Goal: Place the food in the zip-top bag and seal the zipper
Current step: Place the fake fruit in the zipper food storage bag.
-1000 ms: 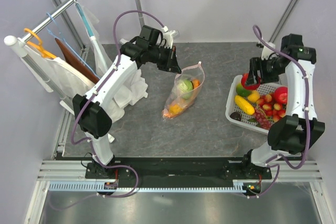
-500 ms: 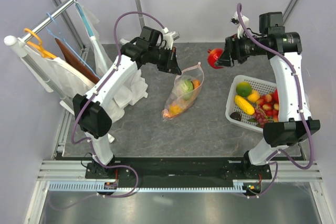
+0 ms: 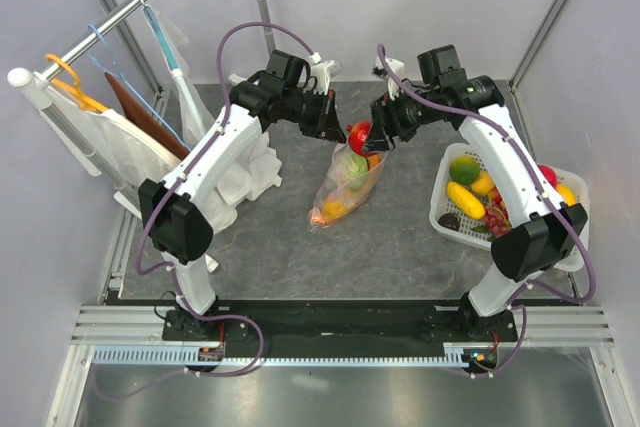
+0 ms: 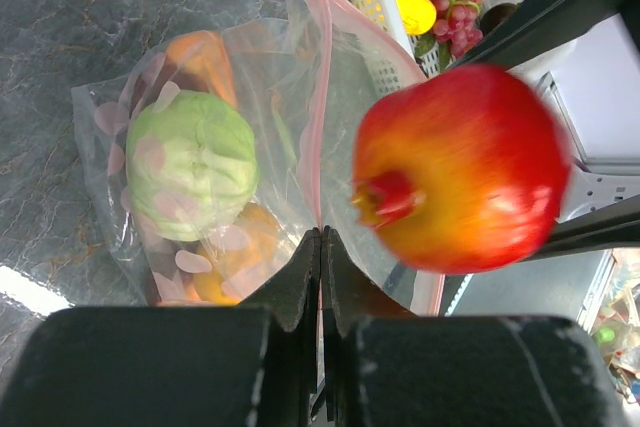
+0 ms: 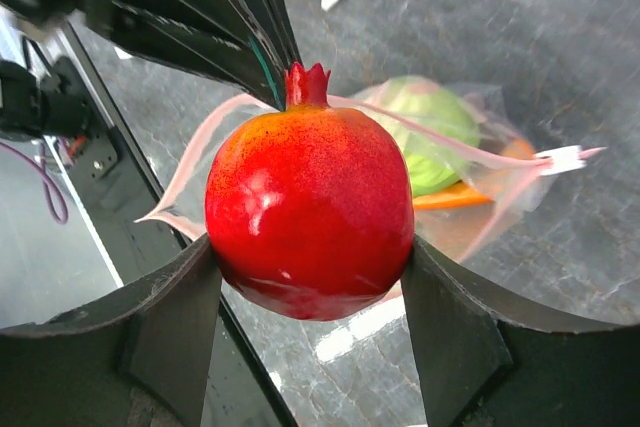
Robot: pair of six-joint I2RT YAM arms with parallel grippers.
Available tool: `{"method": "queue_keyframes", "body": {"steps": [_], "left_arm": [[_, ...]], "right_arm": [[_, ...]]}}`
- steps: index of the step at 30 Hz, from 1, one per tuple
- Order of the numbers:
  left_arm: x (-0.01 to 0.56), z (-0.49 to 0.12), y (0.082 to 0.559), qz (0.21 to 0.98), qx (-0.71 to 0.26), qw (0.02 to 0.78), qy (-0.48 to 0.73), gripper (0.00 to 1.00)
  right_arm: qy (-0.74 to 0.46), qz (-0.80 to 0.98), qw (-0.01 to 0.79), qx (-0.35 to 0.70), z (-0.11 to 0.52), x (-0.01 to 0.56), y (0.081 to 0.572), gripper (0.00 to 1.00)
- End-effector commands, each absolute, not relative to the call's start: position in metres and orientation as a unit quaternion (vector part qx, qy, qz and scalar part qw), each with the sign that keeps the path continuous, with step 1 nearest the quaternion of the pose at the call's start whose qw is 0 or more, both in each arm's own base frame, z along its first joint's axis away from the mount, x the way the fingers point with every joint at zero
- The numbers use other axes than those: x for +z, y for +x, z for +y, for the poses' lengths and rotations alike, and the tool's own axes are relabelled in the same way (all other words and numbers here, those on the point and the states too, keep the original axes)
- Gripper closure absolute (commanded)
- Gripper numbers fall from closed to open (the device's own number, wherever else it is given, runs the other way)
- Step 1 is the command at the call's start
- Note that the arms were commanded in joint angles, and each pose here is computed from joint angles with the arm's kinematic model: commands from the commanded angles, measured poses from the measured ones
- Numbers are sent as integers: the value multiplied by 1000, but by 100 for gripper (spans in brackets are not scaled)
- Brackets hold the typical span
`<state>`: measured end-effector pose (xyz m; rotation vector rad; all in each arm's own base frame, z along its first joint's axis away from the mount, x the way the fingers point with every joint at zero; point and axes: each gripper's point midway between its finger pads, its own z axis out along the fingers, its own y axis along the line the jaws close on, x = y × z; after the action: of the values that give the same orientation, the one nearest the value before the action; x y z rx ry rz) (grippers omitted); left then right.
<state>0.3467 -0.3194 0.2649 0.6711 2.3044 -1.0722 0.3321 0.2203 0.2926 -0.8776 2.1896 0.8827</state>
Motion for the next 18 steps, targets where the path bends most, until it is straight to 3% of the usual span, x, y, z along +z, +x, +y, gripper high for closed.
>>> {"method": "queue_keyframes", "body": {"steps": [1, 3, 6, 7, 18], "left_arm": [[296, -319, 338, 826, -419, 275, 256, 98], [298, -319, 337, 825, -421, 276, 257, 98], [300, -319, 337, 824, -422, 278, 258, 98], [301, -319, 337, 823, -422, 279, 259, 98], [298, -316, 336, 825, -419, 278, 258, 98]], "right_arm": [[-345, 830, 318, 301, 225, 280, 338, 32], [-351, 833, 310, 295, 227, 272, 334, 30], [-353, 838, 306, 283, 227, 269, 331, 13], [-352, 839, 307, 280, 226, 270, 331, 3], [-320, 838, 350, 270, 189, 317, 338, 2]]}}
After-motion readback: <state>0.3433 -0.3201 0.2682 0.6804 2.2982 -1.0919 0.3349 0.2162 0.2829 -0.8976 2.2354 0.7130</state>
